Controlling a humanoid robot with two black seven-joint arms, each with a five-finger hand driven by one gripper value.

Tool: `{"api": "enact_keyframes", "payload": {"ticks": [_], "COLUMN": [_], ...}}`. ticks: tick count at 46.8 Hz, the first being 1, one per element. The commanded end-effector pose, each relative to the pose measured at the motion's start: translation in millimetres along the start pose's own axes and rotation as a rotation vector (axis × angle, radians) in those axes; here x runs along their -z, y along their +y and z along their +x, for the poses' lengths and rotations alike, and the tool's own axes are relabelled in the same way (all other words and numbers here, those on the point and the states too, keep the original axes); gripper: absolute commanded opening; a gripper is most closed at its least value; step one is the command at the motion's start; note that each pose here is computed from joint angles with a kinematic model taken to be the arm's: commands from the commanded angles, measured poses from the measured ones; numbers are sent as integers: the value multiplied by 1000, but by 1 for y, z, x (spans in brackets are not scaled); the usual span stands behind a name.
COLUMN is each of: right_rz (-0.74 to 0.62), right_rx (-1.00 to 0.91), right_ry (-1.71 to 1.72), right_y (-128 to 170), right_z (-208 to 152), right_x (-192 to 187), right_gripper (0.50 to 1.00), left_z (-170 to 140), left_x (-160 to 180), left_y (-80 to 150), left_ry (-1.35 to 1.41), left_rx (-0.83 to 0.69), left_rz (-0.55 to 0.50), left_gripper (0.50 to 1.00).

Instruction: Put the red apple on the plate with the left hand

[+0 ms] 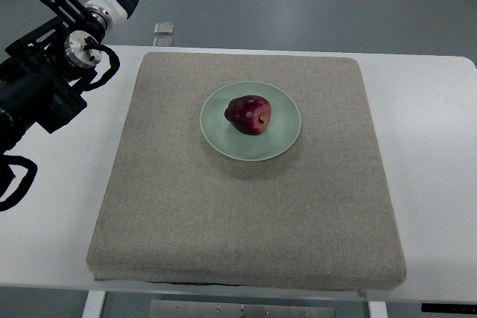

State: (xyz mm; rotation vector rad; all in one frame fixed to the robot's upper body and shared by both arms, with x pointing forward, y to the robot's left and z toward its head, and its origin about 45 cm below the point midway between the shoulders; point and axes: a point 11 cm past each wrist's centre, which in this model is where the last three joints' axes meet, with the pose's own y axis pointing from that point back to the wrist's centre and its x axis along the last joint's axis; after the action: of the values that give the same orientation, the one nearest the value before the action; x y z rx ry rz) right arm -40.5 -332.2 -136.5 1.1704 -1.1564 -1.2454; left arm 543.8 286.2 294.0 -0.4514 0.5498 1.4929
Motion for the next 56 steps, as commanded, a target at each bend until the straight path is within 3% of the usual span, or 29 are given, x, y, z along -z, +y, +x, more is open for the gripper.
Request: {"api": "enact_keyframes", "payload": {"ticks": [1,37,56], "right_rz": [-1,0,0], "right_rx": [2,0,0], "right_ry": [1,0,0], "right_y": [0,0,0], "right_z": [0,0,0], "right_x": [0,0,0], "right_gripper": [932,930,930], "left_z": [4,32,37], "left_x": [3,33,28], "left_y": [1,15,16], "left_ry": [53,169,160], "left_rx": [4,9,5], "left_rz": [-9,-9,-22], "left_gripper": [992,992,992]}}
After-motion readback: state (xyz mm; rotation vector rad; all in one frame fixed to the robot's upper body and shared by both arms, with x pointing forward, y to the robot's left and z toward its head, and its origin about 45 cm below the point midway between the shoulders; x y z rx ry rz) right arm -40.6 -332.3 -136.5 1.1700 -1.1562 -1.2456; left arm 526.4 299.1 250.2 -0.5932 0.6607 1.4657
